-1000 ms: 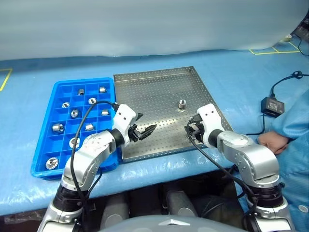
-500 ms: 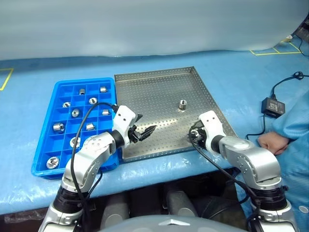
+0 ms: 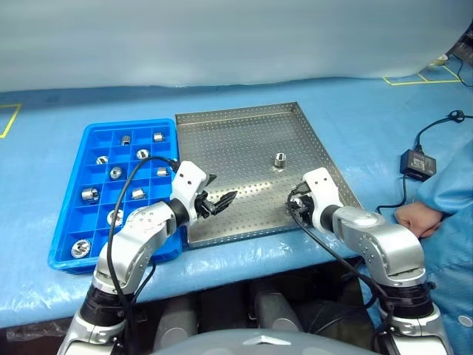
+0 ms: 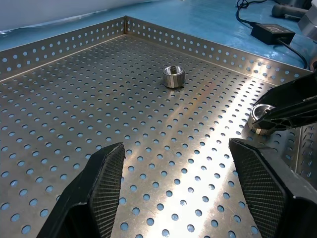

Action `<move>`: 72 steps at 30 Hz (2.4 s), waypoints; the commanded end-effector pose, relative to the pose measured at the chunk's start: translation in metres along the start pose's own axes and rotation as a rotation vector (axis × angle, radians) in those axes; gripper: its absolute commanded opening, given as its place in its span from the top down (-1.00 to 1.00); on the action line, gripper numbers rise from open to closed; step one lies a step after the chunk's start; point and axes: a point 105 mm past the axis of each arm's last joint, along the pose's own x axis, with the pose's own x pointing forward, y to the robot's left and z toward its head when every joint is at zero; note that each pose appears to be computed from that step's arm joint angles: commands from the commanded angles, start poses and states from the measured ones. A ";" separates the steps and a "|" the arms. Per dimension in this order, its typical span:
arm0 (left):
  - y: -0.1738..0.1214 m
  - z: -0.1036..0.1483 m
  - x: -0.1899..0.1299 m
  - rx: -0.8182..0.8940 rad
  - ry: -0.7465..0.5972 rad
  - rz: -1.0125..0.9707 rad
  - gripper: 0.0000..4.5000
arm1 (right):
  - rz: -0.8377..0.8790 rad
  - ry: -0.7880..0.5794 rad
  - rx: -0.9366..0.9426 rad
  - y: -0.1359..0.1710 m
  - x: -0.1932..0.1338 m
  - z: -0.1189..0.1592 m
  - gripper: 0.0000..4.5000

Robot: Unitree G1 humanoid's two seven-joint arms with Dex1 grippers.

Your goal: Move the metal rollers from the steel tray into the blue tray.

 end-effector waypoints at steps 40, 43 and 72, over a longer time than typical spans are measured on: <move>0.058 0.000 -0.157 0.101 0.206 0.699 -0.63 | 0.939 -0.316 -0.306 0.243 0.025 0.091 -0.18; 0.058 0.001 -0.150 0.099 0.194 0.675 -0.63 | 0.925 -0.333 -0.304 0.240 0.024 0.091 -0.64; -0.010 0.038 0.025 0.092 -0.098 -0.026 -0.63 | -0.290 -0.360 0.064 -0.020 0.033 0.091 -0.76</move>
